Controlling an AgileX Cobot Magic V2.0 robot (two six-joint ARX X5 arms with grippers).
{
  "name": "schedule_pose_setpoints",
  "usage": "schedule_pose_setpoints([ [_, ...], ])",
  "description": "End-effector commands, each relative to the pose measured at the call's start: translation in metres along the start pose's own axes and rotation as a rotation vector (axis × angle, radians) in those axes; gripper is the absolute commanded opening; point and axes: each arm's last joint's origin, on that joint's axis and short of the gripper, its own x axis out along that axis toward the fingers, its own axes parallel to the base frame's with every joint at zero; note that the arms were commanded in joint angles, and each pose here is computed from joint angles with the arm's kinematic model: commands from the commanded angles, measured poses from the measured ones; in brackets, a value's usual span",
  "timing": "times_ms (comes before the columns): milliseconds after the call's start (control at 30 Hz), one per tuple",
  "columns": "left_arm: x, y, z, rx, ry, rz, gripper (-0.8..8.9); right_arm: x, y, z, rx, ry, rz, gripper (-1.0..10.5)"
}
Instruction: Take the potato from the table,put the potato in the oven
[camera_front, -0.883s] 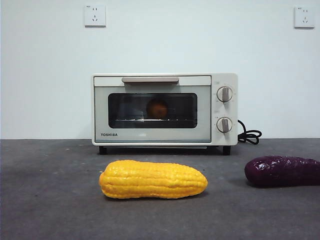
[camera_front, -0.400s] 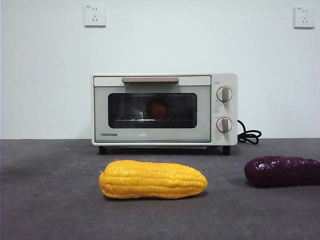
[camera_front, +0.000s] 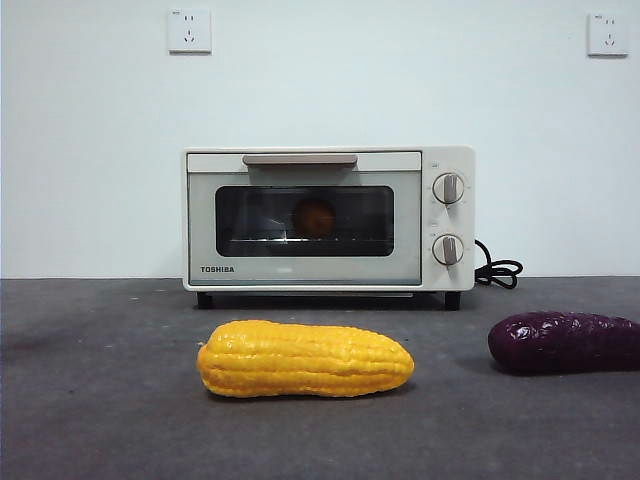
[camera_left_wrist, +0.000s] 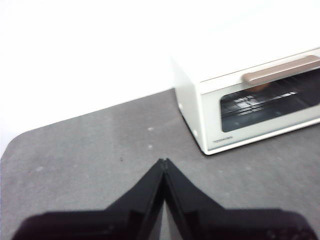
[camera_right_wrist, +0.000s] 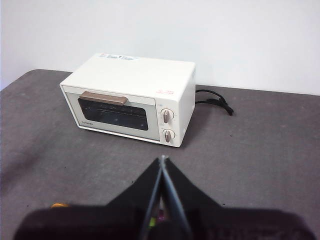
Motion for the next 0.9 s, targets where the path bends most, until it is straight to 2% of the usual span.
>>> schedule_pose_setpoints([
  [33, 0.0, -0.004, -0.043, -0.084, -0.044, 0.037, -0.04, 0.001, 0.0, -0.003, -0.007, 0.02, -0.004, 0.0],
  [167, -0.004, -0.01, -0.086, -0.166, -0.062, 0.08, -0.04, 0.001, 0.0, -0.003, -0.007, 0.021, -0.004, 0.0],
  [333, -0.006, -0.016, -0.128, -0.299, -0.04, 0.193, -0.04, 0.001, 0.0, -0.003, -0.007, 0.02, -0.004, 0.0],
  [733, -0.011, -0.023, -0.159, -0.304, -0.005, 0.194, -0.04, 0.001, 0.0, -0.003, -0.007, 0.021, -0.004, 0.0],
  [900, -0.012, -0.024, -0.164, -0.269, 0.02, 0.192, -0.04, 0.001, 0.0, -0.003, -0.007, 0.021, -0.003, 0.0],
])
